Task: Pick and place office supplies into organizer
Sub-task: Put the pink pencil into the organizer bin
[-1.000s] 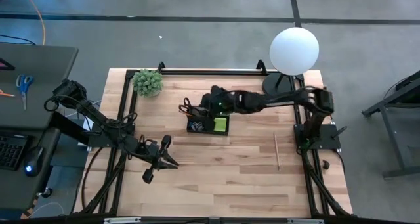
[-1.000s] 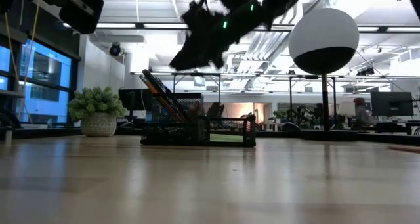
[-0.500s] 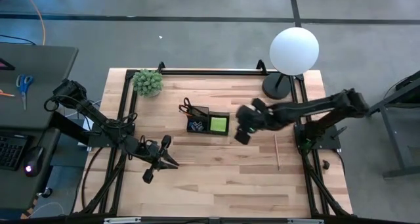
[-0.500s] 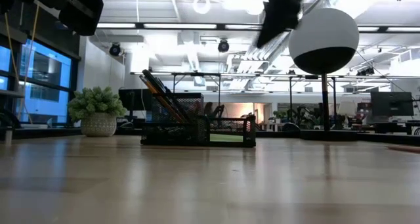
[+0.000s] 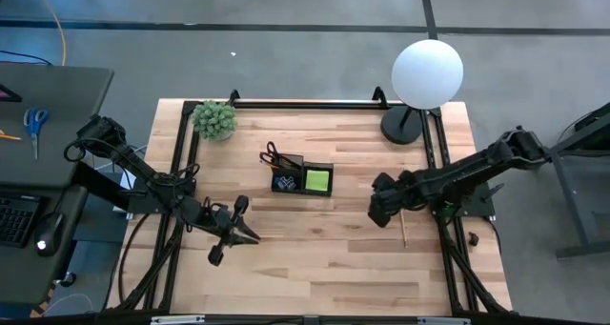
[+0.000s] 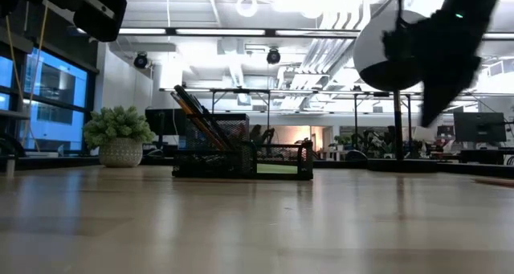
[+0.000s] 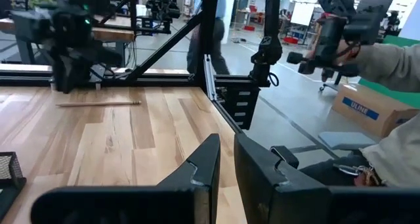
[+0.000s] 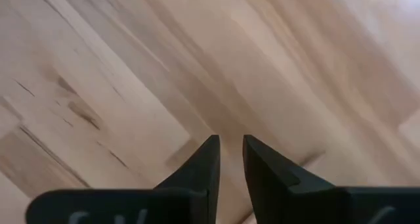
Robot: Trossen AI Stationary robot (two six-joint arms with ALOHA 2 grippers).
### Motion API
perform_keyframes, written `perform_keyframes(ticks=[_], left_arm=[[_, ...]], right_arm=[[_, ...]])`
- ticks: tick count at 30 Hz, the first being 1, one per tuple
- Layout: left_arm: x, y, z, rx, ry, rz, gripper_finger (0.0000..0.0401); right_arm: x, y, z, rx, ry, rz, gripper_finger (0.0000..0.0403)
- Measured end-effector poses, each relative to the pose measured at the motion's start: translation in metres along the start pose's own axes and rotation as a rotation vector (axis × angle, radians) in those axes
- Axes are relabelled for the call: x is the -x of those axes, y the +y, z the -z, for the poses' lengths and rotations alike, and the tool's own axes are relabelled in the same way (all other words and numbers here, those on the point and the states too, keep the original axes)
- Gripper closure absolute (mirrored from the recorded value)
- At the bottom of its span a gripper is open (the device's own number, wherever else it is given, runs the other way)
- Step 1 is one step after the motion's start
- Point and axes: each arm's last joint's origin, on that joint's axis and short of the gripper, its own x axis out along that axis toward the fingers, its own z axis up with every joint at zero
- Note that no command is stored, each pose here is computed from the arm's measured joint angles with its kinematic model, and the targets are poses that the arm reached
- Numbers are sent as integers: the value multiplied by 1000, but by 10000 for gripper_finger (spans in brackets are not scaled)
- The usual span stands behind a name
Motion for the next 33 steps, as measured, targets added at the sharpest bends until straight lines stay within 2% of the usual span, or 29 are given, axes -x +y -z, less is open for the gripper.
perform_keyframes(ticks=[6, 13, 21, 26, 33], left_arm=[[0, 1, 0, 0, -3, -20, 366], [0, 1, 0, 0, -3, -20, 366], [0, 1, 0, 0, -3, -24, 366], [0, 1, 0, 1, -5, -24, 366], [0, 1, 0, 1, -5, -24, 366]], right_arm=[[-3, -2, 21, -115, 99, 50, 347], [2, 3, 35, -230, 165, 55, 347], [3, 8, 62, -262, 274, 49, 344], [7, 12, 72, -265, 291, 46, 344], [-3, 19, 85, -244, 337, 119, 343]])
